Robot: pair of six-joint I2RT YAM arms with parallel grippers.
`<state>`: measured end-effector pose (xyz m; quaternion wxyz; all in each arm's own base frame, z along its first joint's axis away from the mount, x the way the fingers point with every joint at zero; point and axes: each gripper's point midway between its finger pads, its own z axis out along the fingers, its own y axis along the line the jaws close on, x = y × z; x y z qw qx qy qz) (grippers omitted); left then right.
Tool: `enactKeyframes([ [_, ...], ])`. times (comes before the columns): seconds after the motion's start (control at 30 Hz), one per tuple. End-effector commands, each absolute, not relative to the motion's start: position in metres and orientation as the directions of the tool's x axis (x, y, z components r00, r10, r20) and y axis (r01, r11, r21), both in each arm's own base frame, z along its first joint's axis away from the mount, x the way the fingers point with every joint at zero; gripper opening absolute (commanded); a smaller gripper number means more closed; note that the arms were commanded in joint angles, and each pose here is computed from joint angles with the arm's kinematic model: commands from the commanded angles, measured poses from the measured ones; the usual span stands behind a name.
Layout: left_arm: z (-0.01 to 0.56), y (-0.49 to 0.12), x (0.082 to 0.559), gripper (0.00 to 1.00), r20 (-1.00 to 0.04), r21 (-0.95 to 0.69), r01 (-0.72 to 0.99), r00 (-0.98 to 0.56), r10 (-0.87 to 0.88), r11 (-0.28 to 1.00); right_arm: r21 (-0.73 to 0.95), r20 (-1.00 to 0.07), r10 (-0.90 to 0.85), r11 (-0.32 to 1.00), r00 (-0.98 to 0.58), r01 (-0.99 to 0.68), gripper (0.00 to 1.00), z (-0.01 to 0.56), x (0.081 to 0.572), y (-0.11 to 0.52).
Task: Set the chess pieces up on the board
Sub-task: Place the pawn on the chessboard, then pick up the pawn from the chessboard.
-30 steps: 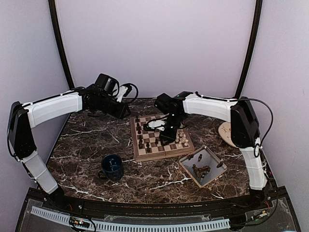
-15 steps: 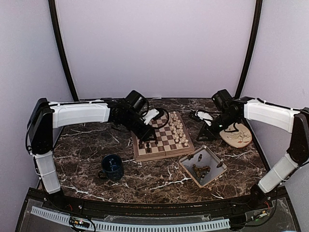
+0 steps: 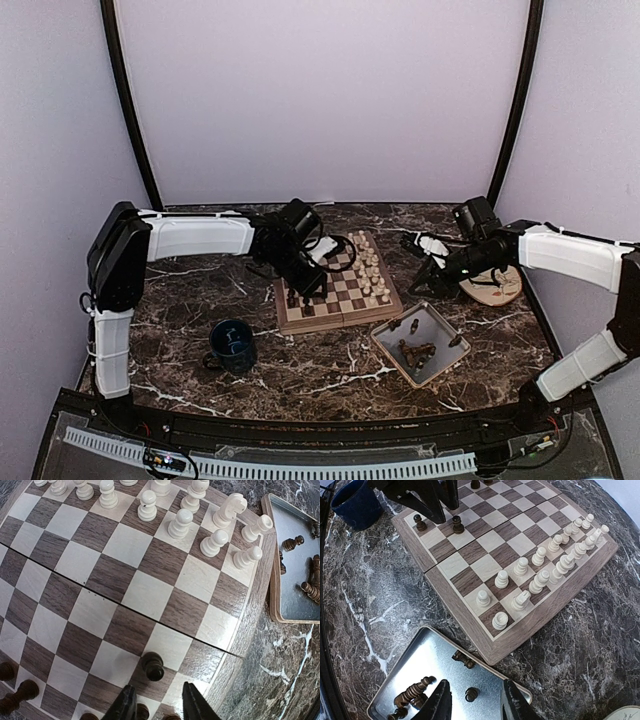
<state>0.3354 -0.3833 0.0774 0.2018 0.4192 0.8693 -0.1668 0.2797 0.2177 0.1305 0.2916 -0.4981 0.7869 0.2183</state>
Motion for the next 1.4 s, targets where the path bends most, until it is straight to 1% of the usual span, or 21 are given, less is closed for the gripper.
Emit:
enactKeyframes([
  [0.0, 0.084, -0.390, 0.345, 0.34, -0.509, -0.118, 0.784, -0.575, 0.641, 0.609, 0.042, -0.695, -0.649, 0.394, -0.310, -0.918, 0.35, 0.132, 0.284, 0.221],
  [0.2, 0.077, -0.397, 0.349, 0.32, -0.497, -0.131, 0.784, -0.582, 0.644, 0.607, 0.035, -0.689, -0.656, 0.394, -0.308, -0.918, 0.34, 0.130, 0.284, 0.219],
  [0.67, 0.071, -0.389, 0.353, 0.10, -0.463, -0.082, 0.784, -0.577, 0.673, 0.616, 0.054, -0.669, -0.669, 0.390, -0.323, -0.919, 0.34, 0.122, 0.284, 0.219],
  [0.83, 0.081, -0.383, 0.358, 0.04, -0.465, -0.037, 0.780, -0.567, 0.680, 0.625, 0.054, -0.665, -0.672, 0.391, -0.325, -0.919, 0.34, 0.120, 0.283, 0.218],
  [0.97, 0.089, -0.371, 0.365, 0.02, -0.462, -0.006, 0.771, -0.567, 0.682, 0.637, 0.056, -0.662, -0.675, 0.390, -0.326, -0.919, 0.34, 0.118, 0.283, 0.218],
  [1.2, 0.086, -0.355, 0.360, 0.02, -0.409, 0.004, 0.786, -0.563, 0.719, 0.618, 0.069, -0.653, -0.679, 0.388, -0.336, -0.919, 0.34, 0.114, 0.283, 0.219],
  [1.37, 0.084, -0.351, 0.362, 0.02, -0.401, 0.026, 0.780, -0.565, 0.721, 0.626, 0.073, -0.649, -0.681, 0.388, -0.339, -0.919, 0.34, 0.113, 0.283, 0.218],
])
